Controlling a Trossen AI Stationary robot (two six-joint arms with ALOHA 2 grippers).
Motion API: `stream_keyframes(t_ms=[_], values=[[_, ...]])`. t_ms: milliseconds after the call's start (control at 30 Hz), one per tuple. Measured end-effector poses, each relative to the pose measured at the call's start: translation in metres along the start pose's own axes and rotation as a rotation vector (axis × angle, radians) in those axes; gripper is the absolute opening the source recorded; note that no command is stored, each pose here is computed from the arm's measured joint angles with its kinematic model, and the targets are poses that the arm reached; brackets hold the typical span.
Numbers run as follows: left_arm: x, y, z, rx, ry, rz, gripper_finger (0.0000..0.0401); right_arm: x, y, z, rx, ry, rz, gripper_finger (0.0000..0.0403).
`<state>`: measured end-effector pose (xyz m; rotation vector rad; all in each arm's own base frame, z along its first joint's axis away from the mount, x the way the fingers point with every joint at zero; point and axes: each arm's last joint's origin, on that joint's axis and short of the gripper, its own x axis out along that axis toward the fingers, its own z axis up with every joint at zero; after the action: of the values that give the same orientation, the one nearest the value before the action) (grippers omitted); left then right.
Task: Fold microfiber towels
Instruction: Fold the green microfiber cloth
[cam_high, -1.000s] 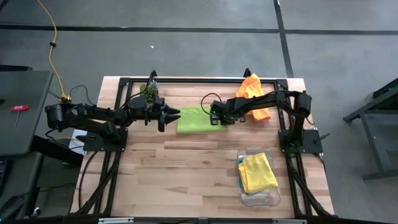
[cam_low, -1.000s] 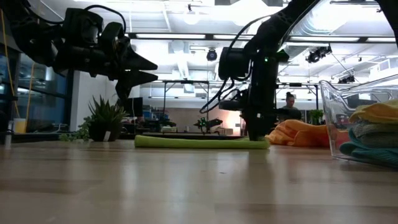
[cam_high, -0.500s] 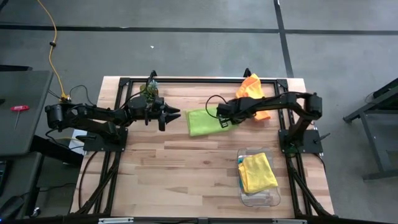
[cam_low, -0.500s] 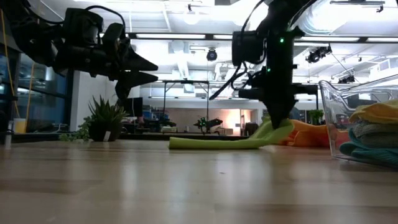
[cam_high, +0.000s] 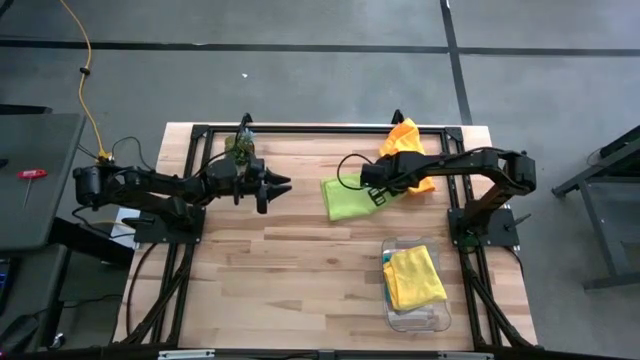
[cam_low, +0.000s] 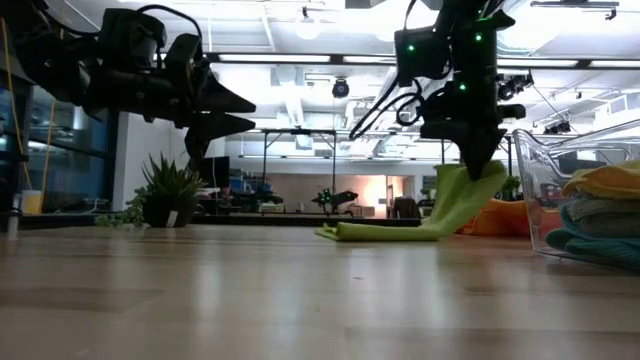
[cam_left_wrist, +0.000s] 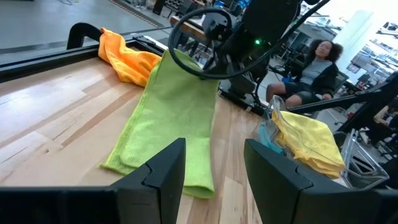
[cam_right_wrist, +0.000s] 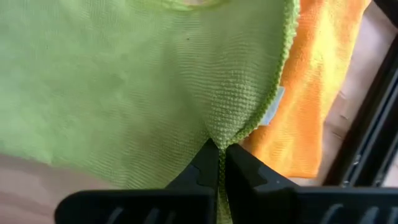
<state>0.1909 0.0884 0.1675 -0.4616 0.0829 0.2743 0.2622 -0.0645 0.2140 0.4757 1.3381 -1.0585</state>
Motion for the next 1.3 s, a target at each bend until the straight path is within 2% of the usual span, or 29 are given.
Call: stream_keyframes(t_ms=[100, 200, 500, 633, 833, 1300], values=[[0.001, -0.002, -0.001, 0.002, -0.002, 0.005, 0.0154, 0.001, -0.001, -0.002, -0.056, 0.03, -0.017, 0.0], [0.001, -0.003, -0.001, 0.003, 0.001, 0.0, 0.0154, 0.002, 0.001, -0.002, -0.06, 0.028, -0.006, 0.0], [0.001, -0.002, -0.001, 0.006, -0.022, 0.051, 0.0154, -0.011, 0.036, -0.004, 0.008, -0.127, 0.234, 0.0], [0.001, -0.001, -0.003, 0.052, 0.006, 0.064, 0.0154, -0.014, 0.045, -0.001, 0.041, -0.172, 0.301, 0.0], [0.0, 0.003, -0.014, 0.061, 0.113, 0.098, 0.0154, -0.009, 0.05, 0.0, 0.068, -0.161, 0.306, 0.0], [0.001, -0.005, -0.017, 0.111, 0.13, 0.052, 0.0154, 0.003, 0.062, 0.002, 0.125, -0.133, 0.327, 0.0]])
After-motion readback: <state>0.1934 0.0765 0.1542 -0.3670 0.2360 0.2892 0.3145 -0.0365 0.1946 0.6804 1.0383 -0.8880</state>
